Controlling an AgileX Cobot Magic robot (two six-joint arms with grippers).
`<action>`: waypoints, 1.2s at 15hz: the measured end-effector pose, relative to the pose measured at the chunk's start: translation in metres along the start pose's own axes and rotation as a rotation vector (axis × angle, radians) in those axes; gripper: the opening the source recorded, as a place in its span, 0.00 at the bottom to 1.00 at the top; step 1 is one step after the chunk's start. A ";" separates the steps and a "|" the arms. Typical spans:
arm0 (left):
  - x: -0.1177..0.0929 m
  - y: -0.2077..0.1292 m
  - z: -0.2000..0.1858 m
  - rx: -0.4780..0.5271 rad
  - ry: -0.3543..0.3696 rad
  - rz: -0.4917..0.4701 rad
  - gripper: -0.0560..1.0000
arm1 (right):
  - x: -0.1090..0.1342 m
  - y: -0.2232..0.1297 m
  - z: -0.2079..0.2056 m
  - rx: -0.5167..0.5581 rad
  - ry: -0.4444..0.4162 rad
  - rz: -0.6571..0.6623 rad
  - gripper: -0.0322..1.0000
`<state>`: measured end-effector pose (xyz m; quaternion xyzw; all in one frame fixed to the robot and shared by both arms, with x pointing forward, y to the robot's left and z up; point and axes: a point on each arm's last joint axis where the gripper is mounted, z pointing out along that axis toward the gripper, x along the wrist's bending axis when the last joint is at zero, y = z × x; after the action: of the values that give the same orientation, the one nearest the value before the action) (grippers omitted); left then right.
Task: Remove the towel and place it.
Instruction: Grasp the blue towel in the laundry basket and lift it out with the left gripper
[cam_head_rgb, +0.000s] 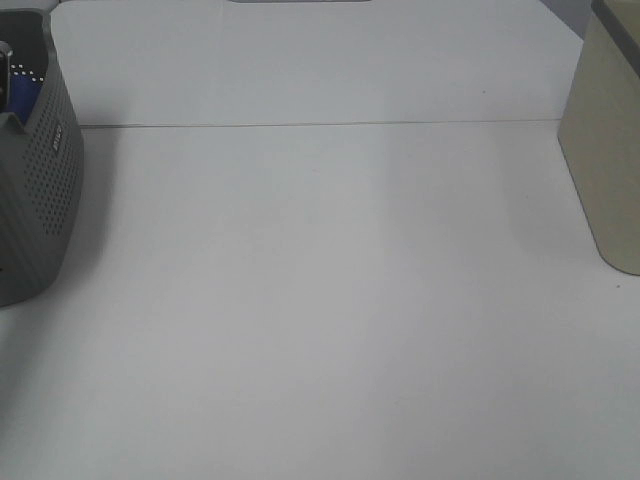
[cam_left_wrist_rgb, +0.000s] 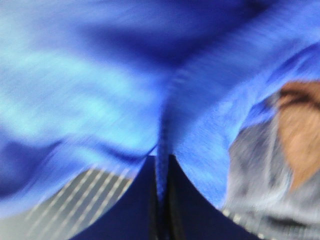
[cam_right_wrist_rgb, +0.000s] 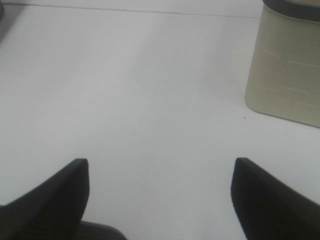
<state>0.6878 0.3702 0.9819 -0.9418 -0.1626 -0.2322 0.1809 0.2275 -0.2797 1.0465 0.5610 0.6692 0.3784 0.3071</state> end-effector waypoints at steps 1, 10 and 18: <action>0.008 -0.009 -0.023 -0.006 0.051 -0.038 0.05 | 0.000 0.000 0.000 0.000 0.000 0.000 0.77; 0.016 -0.089 -0.228 -0.150 0.464 -0.256 0.05 | 0.000 0.000 0.000 0.000 0.000 0.000 0.77; 0.002 -0.099 -0.303 -0.323 0.667 -0.309 0.05 | 0.000 0.000 0.000 -0.001 0.000 0.000 0.77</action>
<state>0.5358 0.3315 1.2599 -0.7955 -0.1962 -0.5721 0.0362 0.2275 -0.2797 1.0466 0.5609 0.6690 0.3787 0.3074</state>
